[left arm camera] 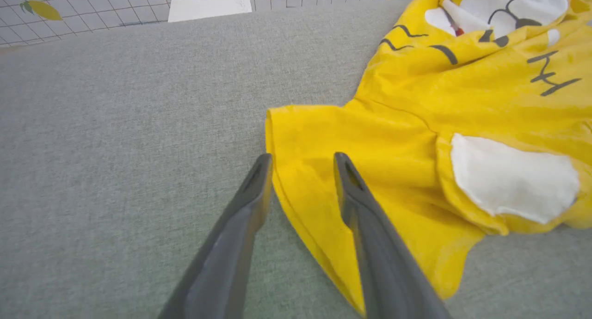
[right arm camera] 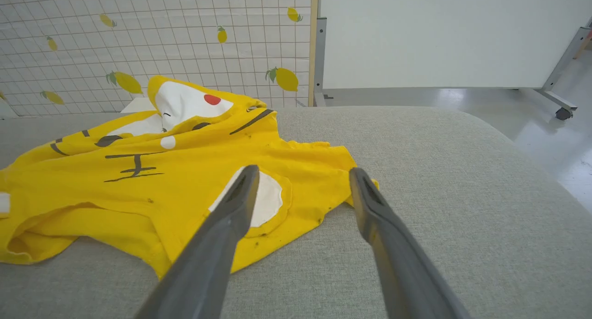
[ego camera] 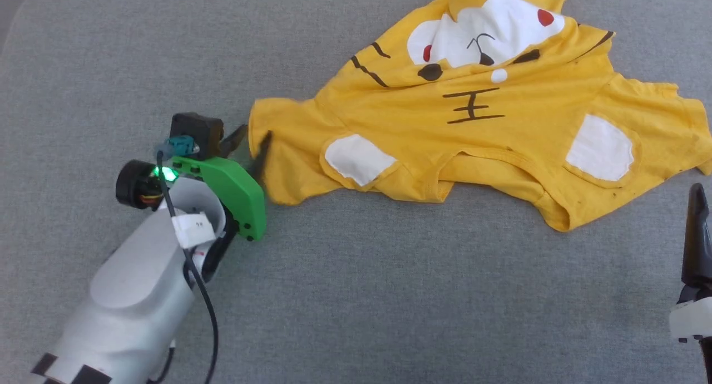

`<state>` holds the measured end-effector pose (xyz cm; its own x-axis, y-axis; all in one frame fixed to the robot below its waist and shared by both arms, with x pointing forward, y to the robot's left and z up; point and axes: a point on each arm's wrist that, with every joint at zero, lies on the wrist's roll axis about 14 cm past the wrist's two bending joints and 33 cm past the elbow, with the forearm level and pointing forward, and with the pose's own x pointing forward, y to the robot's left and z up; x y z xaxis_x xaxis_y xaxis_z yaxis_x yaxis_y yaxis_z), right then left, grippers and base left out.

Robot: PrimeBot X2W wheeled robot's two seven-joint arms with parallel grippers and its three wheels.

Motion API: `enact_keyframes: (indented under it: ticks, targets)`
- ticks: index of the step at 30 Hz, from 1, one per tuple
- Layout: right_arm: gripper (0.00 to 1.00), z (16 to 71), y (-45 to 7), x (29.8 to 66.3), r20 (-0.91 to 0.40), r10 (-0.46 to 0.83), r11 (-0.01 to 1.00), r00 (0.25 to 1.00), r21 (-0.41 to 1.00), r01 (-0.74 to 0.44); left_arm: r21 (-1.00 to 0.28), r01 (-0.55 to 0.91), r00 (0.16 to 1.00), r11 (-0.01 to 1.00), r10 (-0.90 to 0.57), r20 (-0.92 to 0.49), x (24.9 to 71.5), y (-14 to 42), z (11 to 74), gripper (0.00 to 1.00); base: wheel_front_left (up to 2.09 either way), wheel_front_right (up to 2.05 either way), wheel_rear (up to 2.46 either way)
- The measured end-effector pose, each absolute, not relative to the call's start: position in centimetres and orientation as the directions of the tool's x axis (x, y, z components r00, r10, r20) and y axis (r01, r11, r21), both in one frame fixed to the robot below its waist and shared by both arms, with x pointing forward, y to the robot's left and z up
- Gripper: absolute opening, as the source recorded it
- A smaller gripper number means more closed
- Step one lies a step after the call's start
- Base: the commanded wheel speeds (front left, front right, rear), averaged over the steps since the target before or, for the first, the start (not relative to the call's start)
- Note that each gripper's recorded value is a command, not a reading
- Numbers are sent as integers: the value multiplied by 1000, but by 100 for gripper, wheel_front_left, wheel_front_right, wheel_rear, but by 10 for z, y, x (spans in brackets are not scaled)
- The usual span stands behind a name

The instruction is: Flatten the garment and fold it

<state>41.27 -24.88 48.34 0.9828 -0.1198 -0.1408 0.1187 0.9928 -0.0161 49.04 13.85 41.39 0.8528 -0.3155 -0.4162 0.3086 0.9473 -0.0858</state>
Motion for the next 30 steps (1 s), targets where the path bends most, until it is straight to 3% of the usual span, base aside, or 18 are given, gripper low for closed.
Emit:
enact_keyframes:
  ticks: [8, 13, 30]
  targets:
    - [100, 490, -242, 407, -134, -100, 995, 986, -12, 99, -123, 216, 926, 969, -243, -290, 484, 148, 448, 100, 0, 0, 0]
    - [100, 494, -230, 410, -129, -62, 998, 990, 3, 63, -137, 220, 873, 966, -258, -414, 441, 145, 429, 100, 0, 0, 0]
    - [100, 476, -234, 410, -176, -75, 997, 981, 10, 78, -185, 244, 748, 952, -306, -589, 429, 125, 381, 100, 0, 0, 0]
